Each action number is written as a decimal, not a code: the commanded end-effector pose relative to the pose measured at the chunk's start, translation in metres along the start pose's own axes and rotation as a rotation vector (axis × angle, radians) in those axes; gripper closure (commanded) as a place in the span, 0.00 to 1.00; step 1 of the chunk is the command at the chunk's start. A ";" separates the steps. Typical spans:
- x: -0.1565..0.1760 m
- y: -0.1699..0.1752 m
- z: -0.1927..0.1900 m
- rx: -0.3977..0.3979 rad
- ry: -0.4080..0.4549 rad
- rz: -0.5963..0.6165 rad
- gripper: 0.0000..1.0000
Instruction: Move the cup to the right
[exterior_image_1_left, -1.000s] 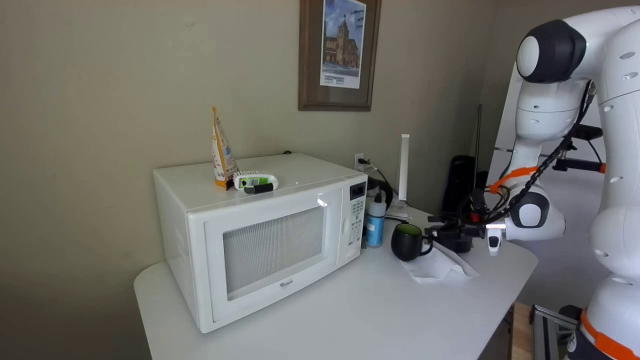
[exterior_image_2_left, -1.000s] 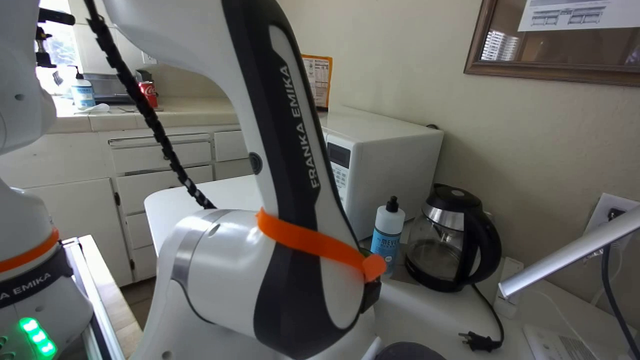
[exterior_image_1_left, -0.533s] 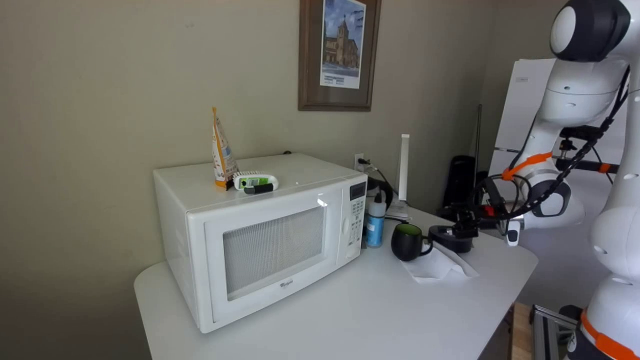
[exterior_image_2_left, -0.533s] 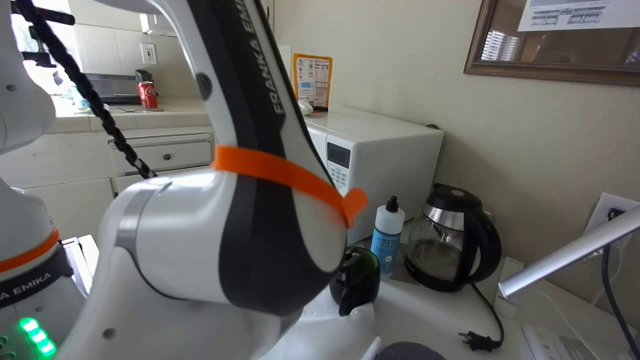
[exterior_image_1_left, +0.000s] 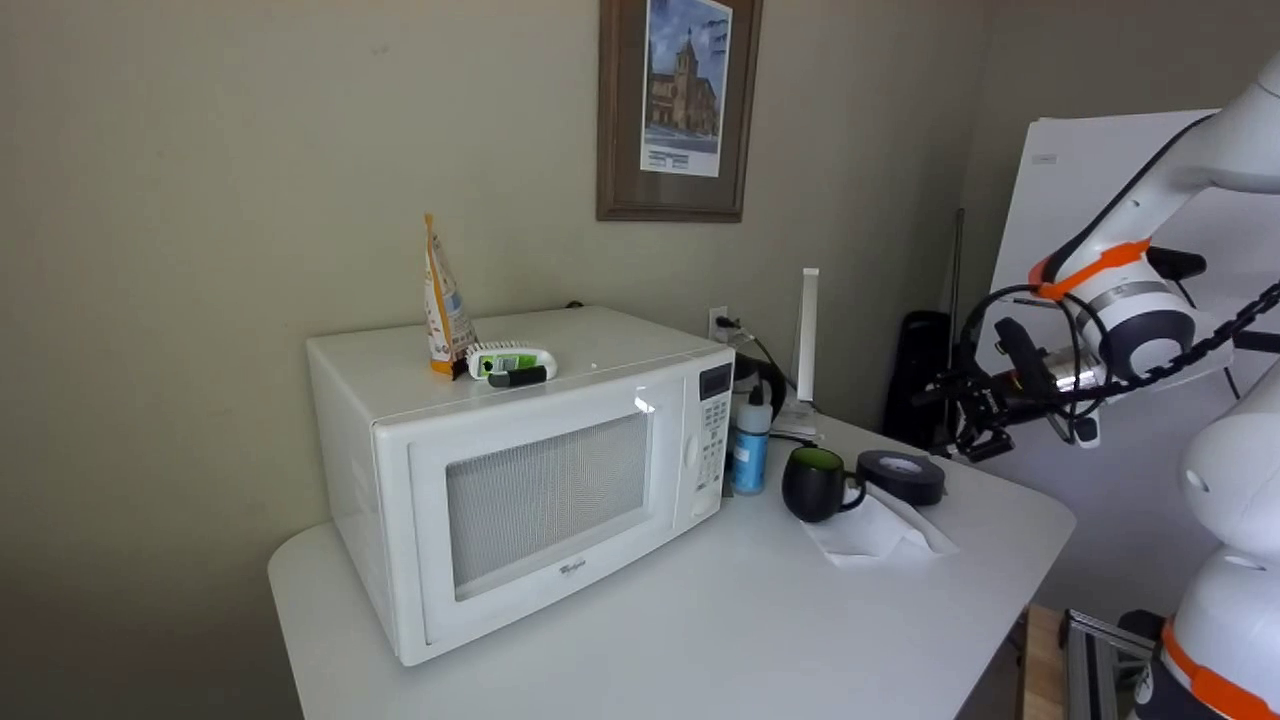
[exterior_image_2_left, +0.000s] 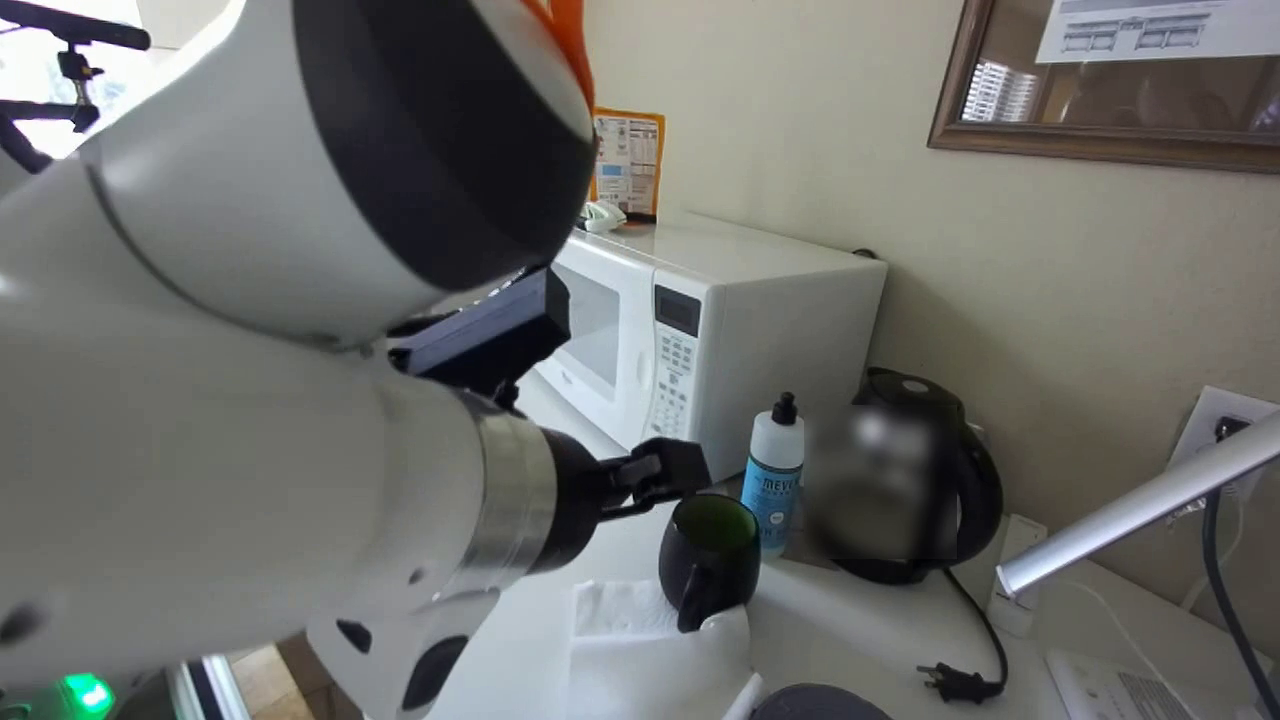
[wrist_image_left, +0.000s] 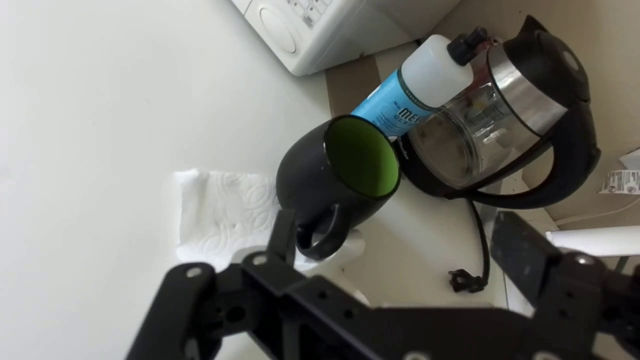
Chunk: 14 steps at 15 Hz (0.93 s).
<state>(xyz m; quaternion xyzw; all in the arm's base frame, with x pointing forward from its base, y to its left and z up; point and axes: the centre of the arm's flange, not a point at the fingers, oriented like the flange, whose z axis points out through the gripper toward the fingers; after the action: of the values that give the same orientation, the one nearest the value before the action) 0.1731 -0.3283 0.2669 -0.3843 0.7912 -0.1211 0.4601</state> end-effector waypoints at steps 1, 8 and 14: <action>-0.078 -0.010 -0.033 -0.131 0.058 -0.153 0.00; -0.206 -0.044 0.002 -0.280 0.065 -0.103 0.00; -0.316 -0.025 0.030 -0.139 0.078 0.169 0.00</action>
<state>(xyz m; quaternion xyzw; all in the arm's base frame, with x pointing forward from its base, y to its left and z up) 0.3088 -0.1835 0.4449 -0.4097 0.8235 -0.0339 0.3909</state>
